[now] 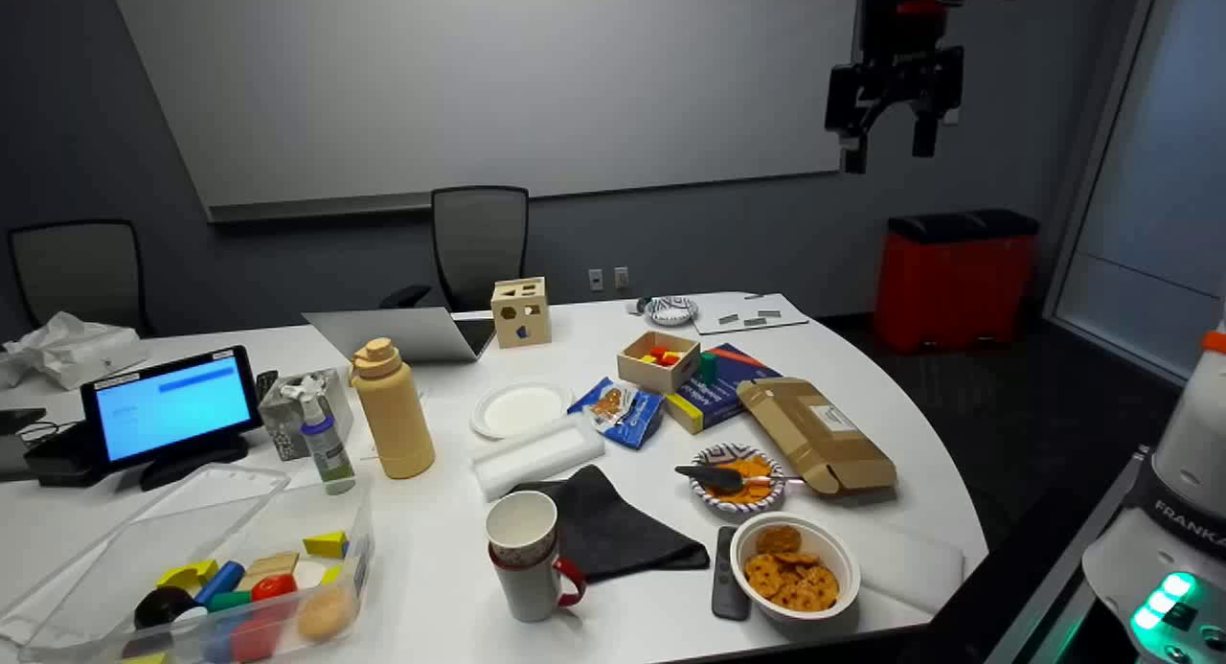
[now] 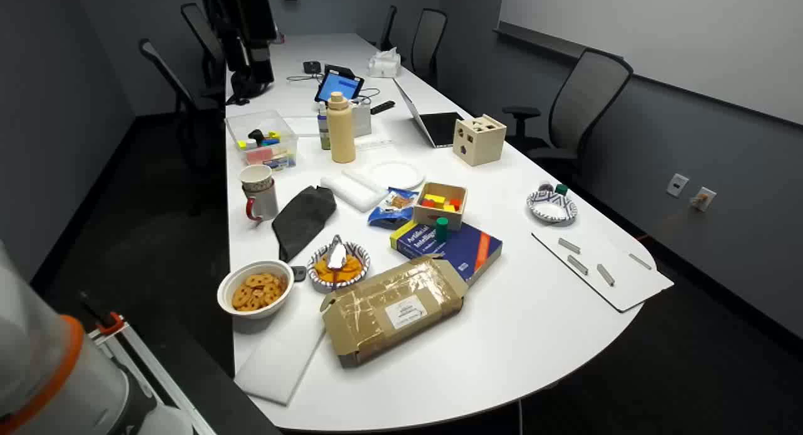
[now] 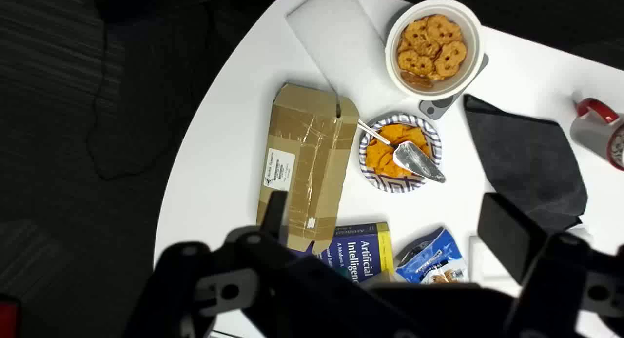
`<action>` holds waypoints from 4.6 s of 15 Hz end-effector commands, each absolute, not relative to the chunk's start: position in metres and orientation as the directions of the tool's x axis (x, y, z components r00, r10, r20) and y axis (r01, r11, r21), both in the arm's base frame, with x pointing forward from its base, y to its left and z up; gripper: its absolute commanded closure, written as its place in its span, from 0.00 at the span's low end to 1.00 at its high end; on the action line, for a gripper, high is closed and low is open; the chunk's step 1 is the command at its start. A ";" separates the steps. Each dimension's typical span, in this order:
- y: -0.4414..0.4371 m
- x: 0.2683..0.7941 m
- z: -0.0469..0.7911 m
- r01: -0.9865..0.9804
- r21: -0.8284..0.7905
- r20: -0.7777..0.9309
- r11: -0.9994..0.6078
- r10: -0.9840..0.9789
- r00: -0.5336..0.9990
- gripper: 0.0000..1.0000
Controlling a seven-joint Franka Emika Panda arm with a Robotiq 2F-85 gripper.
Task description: Use the towel to wipe the table.
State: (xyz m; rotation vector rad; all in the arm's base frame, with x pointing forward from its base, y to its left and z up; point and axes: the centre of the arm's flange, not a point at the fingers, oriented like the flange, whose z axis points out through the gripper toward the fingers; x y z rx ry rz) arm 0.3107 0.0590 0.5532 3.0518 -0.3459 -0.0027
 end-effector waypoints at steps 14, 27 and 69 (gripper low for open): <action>0.136 0.420 0.413 -0.119 -0.017 -0.088 -0.993 -0.118 0.989 0.00; 0.231 0.563 0.232 -0.016 -0.093 -0.089 -0.996 -0.008 0.996 0.00; 0.326 0.596 0.052 0.040 -0.067 -0.115 -0.997 0.047 0.992 0.89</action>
